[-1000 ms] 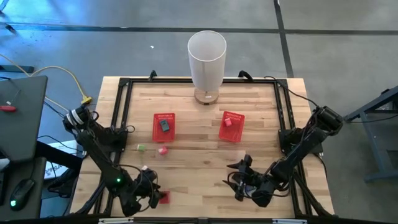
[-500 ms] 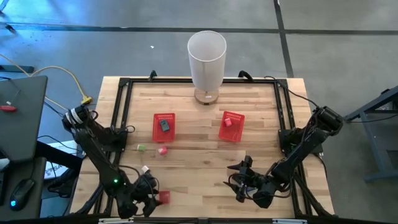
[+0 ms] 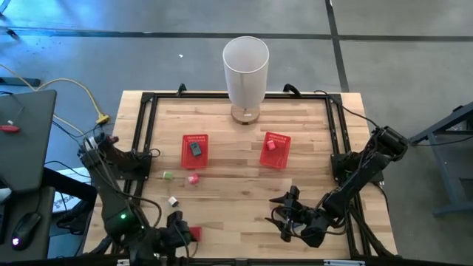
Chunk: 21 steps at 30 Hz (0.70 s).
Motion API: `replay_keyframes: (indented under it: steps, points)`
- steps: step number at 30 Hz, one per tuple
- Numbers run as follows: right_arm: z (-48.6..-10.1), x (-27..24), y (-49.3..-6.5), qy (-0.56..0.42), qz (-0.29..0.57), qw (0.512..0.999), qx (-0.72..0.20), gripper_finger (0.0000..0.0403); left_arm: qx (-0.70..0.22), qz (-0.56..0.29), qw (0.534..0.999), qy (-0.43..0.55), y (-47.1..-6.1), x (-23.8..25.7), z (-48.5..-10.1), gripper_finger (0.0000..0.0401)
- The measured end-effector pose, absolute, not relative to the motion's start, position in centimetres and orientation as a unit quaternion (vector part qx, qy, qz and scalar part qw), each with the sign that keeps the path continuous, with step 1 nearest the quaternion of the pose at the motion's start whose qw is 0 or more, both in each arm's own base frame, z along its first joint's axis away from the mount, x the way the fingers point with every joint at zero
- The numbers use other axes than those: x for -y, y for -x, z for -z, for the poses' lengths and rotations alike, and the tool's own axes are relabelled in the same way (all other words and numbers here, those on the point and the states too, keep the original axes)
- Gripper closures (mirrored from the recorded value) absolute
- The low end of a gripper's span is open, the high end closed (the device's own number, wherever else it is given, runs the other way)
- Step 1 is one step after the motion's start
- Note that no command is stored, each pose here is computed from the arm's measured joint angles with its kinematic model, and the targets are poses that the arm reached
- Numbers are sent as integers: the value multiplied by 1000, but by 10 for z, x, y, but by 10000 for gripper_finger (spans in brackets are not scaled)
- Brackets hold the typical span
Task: Pick & Place Office items
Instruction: Put the red charger adapter into the right red bin
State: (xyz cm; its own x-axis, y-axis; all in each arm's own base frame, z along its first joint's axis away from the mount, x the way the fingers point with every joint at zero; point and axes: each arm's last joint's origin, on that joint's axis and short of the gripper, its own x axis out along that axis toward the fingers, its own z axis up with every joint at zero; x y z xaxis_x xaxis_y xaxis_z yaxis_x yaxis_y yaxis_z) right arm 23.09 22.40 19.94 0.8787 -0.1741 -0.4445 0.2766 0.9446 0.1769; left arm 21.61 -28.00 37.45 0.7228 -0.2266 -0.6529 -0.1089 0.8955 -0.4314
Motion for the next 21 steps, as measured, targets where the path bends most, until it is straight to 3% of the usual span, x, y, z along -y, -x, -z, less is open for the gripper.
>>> replay_keyframes:
  steps: [8,14,21]
  points:
    - [-199,-228,-227,-116,109,963,-217,102,-432,-17,874,224,-239,291,-406,125]
    - [-199,-230,-225,-112,106,964,-218,102,-482,-124,826,264,-228,305,-385,125]
    - [-199,-230,-225,-112,105,964,-218,102,-422,-223,814,332,-207,335,-359,125]
